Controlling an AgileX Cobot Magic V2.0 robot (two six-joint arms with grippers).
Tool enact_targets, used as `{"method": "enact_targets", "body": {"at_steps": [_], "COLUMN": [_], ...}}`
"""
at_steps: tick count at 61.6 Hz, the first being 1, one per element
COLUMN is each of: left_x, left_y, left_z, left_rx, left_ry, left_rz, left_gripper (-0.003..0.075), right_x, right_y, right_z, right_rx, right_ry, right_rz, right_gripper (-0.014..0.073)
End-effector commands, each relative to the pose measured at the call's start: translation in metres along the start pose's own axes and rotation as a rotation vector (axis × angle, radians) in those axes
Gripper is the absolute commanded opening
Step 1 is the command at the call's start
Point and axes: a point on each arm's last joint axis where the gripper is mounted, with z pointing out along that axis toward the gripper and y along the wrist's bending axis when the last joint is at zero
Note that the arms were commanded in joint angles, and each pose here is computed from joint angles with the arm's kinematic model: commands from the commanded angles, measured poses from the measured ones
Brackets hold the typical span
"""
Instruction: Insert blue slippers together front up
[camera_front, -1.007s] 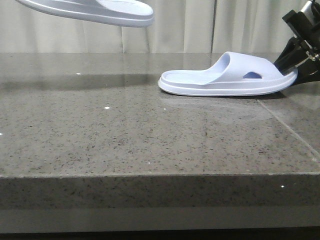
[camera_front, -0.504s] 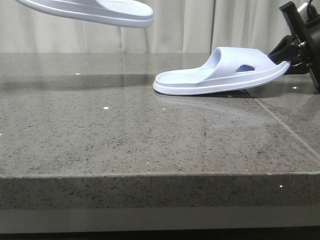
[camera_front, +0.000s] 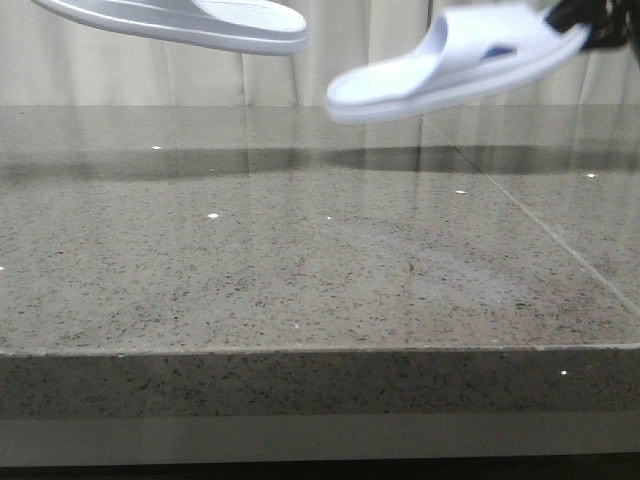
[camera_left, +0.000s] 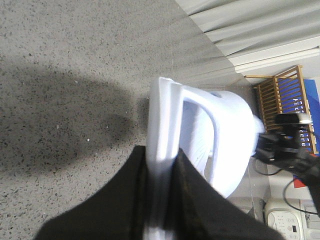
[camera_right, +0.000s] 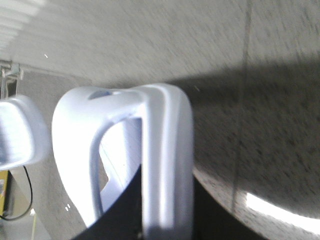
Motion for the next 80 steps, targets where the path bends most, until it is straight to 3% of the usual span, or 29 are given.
{"method": "enact_targets", "body": {"at_steps": [1, 14, 27, 54, 80], "left_x": [0.004, 0.003, 0.004, 0.016, 0.013], "left_y": [-0.035, -0.035, -0.037, -0.056, -0.078], "left_z": [-0.012, -0.012, -0.011, 0.012, 0.017], "left_rx": [0.116, 0.116, 0.137, 0.211, 0.396], "left_ry": [-0.001, -0.01, 0.006, 0.065, 0.019], "left_rz": [0.039, 0.037, 0.035, 0.047, -0.017], "left_gripper": [-0.0019, -0.0019, -0.0019, -0.0019, -0.0019], "right_x": [0.001, -0.001, -0.001, 0.017, 0.019], "right_y": [0.059, 0.086, 0.094, 0.126, 0.139], "right_z": [-0.036, -0.05, -0.05, -0.016, -0.013], "right_rx": [-0.118, -0.189, -0.236, -0.298, -0.391], "right_ry": [0.0, -0.051, -0.06, 0.043, 0.041], "right_rz": [-0.085, -0.11, -0.108, -0.16, -0.138], "right_gripper": [-0.0059, -0.0059, -0.0059, -0.0059, -0.0059]}}
